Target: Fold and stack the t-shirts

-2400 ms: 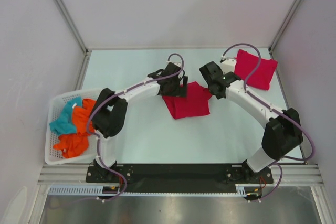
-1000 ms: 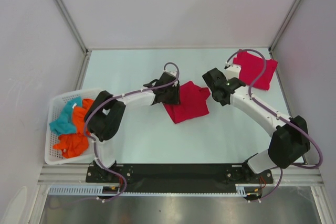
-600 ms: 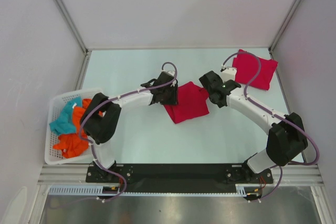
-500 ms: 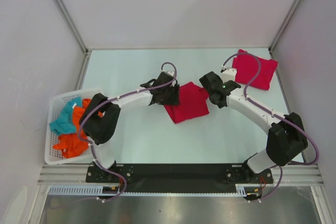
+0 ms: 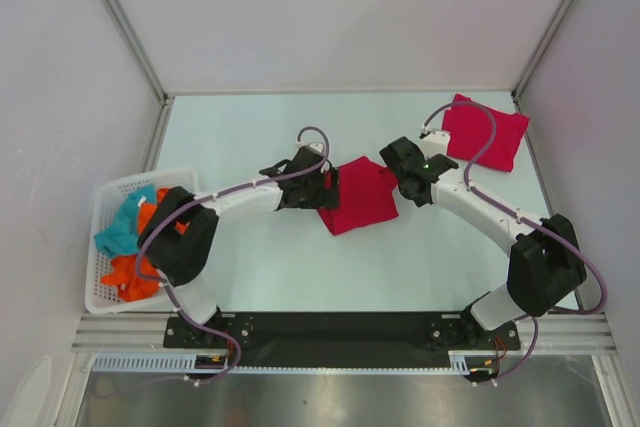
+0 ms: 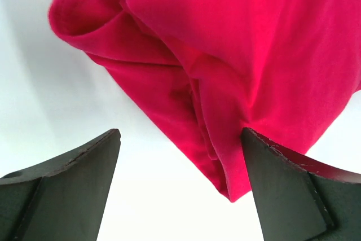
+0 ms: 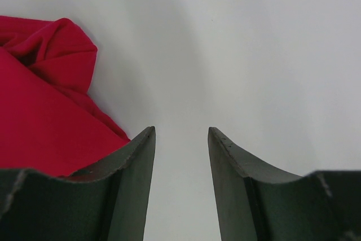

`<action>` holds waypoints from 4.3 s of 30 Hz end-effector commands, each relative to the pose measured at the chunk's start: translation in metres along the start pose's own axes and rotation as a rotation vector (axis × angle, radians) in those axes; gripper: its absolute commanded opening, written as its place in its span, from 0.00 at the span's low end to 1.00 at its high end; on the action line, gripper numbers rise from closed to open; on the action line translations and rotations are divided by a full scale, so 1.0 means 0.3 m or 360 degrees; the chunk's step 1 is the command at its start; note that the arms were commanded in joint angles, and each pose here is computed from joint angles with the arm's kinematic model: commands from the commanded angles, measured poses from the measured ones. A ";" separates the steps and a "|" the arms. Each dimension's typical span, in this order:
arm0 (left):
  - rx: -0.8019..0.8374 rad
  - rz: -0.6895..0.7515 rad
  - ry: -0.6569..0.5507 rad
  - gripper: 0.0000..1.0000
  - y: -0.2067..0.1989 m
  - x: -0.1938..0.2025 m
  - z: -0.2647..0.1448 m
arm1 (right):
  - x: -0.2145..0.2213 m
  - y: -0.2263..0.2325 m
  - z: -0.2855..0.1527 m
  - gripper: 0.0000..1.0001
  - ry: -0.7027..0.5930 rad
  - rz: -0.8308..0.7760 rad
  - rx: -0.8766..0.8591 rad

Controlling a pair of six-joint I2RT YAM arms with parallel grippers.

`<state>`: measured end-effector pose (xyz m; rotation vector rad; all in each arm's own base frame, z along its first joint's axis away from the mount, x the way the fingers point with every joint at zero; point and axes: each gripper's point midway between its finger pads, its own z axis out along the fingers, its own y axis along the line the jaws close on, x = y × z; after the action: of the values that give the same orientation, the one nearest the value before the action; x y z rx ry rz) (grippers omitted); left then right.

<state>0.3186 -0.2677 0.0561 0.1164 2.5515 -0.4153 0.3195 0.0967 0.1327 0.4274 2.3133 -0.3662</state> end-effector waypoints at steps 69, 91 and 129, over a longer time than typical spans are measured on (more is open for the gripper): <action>0.0776 0.0148 -0.0195 0.18 -0.681 -0.513 0.189 | -0.167 -0.232 0.037 0.48 -0.0055 0.0197 0.0174; 0.0708 0.0161 -0.0212 0.13 -0.582 -0.534 0.154 | -0.391 -0.060 0.394 0.49 0.0072 0.0305 0.0255; 0.0517 0.0043 -0.0233 0.12 -0.236 -0.448 0.004 | -0.300 -0.087 0.794 0.47 0.0271 0.0346 0.0474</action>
<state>0.4086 -0.3428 0.0915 0.2401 2.4714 -0.7636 0.5178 -0.0749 0.0459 0.9365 2.3119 -0.6501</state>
